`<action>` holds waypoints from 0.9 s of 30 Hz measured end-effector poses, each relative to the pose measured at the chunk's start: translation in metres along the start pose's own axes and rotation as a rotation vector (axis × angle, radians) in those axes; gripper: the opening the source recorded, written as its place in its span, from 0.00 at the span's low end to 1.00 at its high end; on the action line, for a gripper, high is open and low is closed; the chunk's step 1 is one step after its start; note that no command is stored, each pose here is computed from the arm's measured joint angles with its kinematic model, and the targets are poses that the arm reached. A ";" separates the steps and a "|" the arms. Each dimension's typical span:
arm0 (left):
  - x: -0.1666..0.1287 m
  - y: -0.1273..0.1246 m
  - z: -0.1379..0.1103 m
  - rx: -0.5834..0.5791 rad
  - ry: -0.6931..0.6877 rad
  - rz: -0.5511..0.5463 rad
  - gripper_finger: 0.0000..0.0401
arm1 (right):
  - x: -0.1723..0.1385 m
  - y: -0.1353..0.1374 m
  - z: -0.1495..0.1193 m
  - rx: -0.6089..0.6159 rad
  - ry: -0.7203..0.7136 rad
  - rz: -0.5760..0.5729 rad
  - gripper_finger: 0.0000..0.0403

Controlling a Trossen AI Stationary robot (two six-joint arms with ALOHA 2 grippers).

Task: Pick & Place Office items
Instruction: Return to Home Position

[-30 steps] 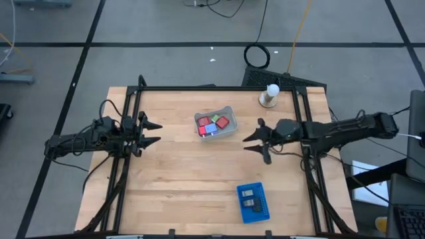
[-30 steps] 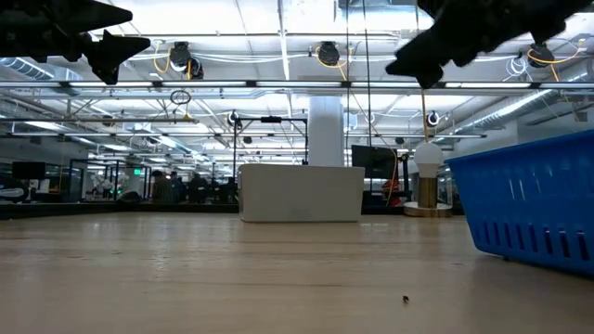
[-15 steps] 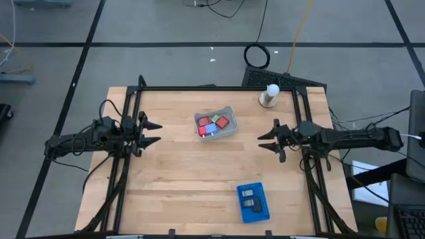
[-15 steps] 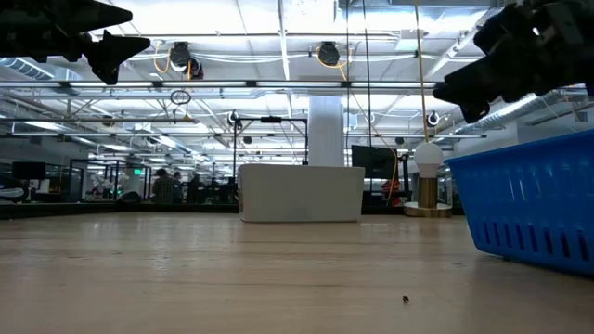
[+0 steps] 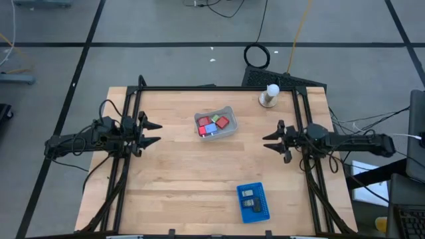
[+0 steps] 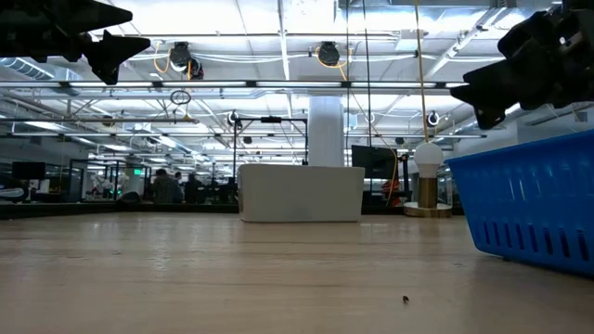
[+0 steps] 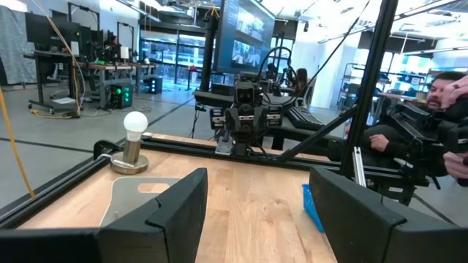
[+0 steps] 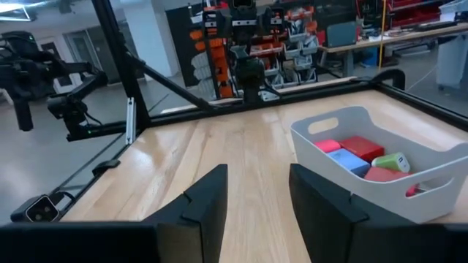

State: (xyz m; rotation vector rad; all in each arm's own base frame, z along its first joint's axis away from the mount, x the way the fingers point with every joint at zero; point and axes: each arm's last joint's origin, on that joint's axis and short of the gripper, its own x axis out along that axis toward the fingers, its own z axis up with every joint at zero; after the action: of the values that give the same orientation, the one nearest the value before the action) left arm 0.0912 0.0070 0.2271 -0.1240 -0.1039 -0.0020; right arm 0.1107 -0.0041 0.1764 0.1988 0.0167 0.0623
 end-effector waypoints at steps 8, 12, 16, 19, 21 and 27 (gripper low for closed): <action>0.000 0.000 0.000 0.000 0.000 0.000 0.61 | -0.006 0.001 0.000 0.018 -0.060 0.013 0.34; 0.000 0.000 0.000 0.000 0.000 0.000 0.61 | -0.010 0.001 -0.002 0.014 -0.057 0.010 0.34; 0.000 0.000 0.000 0.000 0.000 0.000 0.61 | -0.014 0.001 -0.002 0.010 -0.064 0.011 0.33; 0.000 0.000 0.000 0.000 0.000 0.000 0.61 | -0.015 0.002 -0.002 -0.004 -0.071 0.010 0.33; 0.000 0.000 0.000 0.000 0.000 0.000 0.61 | -0.015 0.002 -0.002 -0.009 -0.071 0.010 0.33; 0.000 0.000 0.000 0.000 0.001 0.000 0.61 | -0.015 0.002 -0.002 0.016 -0.070 0.011 0.33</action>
State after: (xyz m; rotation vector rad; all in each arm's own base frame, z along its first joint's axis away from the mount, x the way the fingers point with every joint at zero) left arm 0.0912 0.0070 0.2270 -0.1237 -0.1031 -0.0020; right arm 0.0961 -0.0031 0.1750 0.2166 -0.0541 0.0660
